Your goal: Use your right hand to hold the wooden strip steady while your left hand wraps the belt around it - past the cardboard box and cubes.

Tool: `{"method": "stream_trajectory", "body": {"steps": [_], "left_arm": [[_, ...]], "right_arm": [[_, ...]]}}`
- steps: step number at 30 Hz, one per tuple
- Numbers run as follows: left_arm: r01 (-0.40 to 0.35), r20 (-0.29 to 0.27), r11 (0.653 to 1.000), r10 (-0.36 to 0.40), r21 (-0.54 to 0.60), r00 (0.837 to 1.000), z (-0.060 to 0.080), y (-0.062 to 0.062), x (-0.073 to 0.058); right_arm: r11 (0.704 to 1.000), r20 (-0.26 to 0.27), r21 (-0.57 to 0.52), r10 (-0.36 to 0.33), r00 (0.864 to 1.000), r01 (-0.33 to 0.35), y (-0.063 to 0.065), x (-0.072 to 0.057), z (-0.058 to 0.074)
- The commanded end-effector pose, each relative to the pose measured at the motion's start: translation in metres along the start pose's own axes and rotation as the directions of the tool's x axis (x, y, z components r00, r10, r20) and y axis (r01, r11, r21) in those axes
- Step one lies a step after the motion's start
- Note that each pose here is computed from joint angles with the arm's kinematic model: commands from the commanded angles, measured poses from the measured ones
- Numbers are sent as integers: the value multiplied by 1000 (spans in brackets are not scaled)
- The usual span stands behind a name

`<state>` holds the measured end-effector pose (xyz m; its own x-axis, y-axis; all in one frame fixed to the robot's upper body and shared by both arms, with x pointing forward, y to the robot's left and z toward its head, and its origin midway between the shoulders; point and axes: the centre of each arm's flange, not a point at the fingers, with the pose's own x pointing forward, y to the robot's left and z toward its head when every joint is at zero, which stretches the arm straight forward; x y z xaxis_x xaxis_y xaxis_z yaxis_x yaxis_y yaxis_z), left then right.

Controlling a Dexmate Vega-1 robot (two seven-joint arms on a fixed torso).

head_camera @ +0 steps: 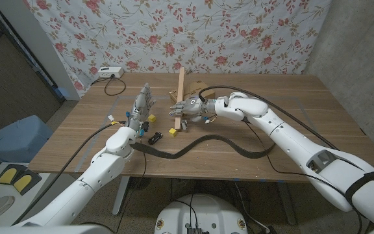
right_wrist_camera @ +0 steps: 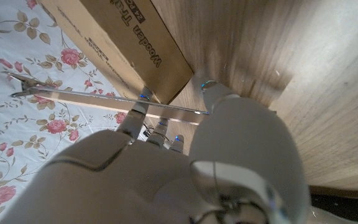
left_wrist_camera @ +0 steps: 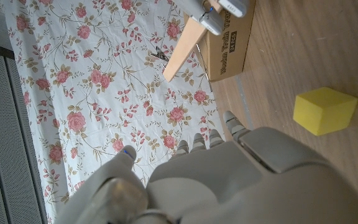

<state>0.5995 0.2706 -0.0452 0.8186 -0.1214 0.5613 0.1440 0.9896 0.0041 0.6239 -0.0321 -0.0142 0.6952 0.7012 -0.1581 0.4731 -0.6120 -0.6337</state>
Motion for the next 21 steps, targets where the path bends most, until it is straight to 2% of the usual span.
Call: {"method": "stream_trajectory", "body": {"steps": [1,4,7,10,15,19,21], "left_arm": [[4,-1,1000,-4,-4,1000,1,0,2],[2,-3,1000,-2,-5,1000,1,0,2],[-1,-4,1000,1,-6,1000,1,1,2],[-4,-7,1000,4,-5,1000,0,2,2],[1,-9,1000,-1,-4,1000,0,2,4],[5,-10,1000,-5,-4,1000,0,1,7],[10,-12,1000,-10,-5,1000,-1,0,8]], "right_arm": [[992,-48,-32,121,992,-123,21,19,12],[996,-24,-17,85,996,-85,30,19,10],[1000,8,15,-18,1000,18,39,15,7],[991,13,20,-133,991,133,45,8,5],[959,18,65,-279,960,278,49,0,-1],[910,0,137,-395,919,391,50,-7,-10],[876,-21,173,-453,891,449,50,-12,-15]]}}
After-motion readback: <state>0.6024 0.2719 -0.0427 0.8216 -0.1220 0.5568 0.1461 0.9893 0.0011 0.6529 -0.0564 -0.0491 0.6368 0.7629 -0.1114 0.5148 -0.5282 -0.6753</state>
